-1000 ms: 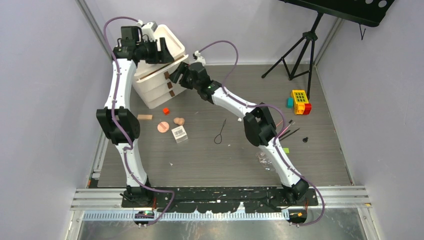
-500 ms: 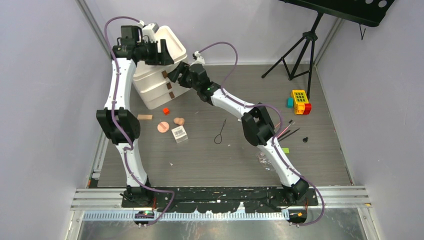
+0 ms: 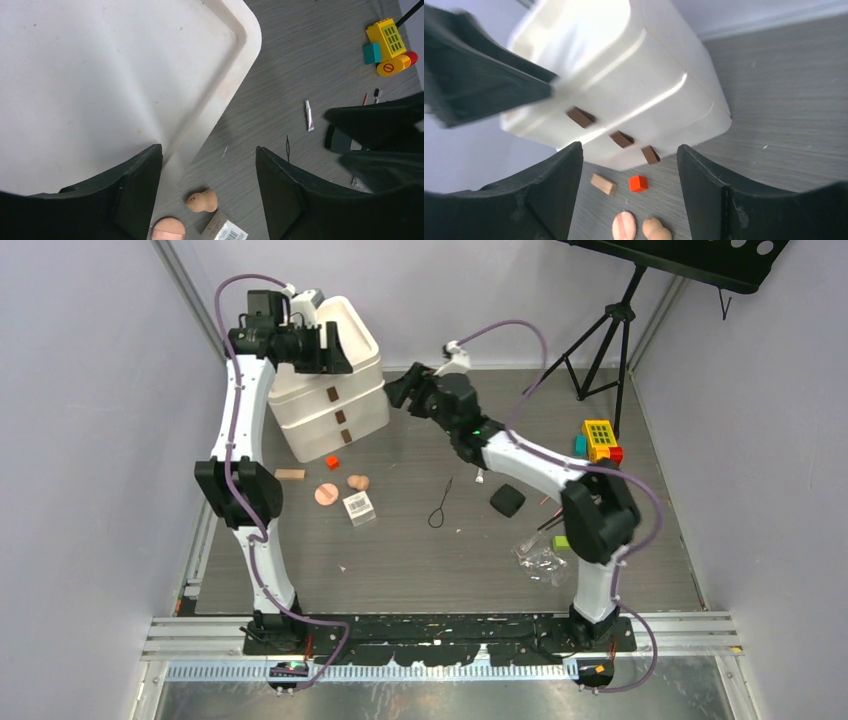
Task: Organize the makeup
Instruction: Close the drawer in the storage box, then open the drawer in the storage box.
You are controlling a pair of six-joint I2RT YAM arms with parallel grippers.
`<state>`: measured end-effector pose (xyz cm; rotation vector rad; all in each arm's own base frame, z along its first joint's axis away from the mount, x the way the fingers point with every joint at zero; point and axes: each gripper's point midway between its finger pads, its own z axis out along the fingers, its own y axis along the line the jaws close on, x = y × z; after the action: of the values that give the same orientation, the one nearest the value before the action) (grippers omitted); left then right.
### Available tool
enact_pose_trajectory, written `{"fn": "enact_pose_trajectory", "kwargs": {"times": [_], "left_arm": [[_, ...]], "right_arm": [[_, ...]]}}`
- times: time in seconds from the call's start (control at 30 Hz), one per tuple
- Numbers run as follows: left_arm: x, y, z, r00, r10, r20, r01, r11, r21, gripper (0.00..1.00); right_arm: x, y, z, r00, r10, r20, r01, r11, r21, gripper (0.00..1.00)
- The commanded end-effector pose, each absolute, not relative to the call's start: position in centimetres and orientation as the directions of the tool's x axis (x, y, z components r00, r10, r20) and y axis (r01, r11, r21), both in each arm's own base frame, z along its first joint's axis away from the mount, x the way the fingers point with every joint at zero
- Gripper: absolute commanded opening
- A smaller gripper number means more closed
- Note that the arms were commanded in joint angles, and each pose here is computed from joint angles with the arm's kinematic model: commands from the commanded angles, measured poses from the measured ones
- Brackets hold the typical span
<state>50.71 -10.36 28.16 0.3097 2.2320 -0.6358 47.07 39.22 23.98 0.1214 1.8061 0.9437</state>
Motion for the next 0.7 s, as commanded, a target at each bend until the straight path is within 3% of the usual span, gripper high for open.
{"fn": "enact_pose_trajectory", "kwargs": {"times": [0.0,0.37,0.67], "left_arm": [[45.9,-15.9,27.0,-0.787,0.065,-0.613,0.429,0.771,-0.47,0.7],[45.9,-22.8,28.1,-0.771,0.103,-0.628,0.509,0.693,-0.511,0.7],[44.6,-25.8,28.3,-0.764,0.127,-0.632,0.537,0.669,-0.515,0.7]], "right_arm": [[45.7,33.3,29.5,-0.278,0.57,-0.774,-0.344,0.693,0.634,0.74],[42.5,24.6,27.0,-0.268,0.595,-0.758,-0.171,0.745,0.645,0.73],[37.1,13.7,26.4,-0.237,0.496,-0.835,0.097,0.868,0.488,0.74]]}}
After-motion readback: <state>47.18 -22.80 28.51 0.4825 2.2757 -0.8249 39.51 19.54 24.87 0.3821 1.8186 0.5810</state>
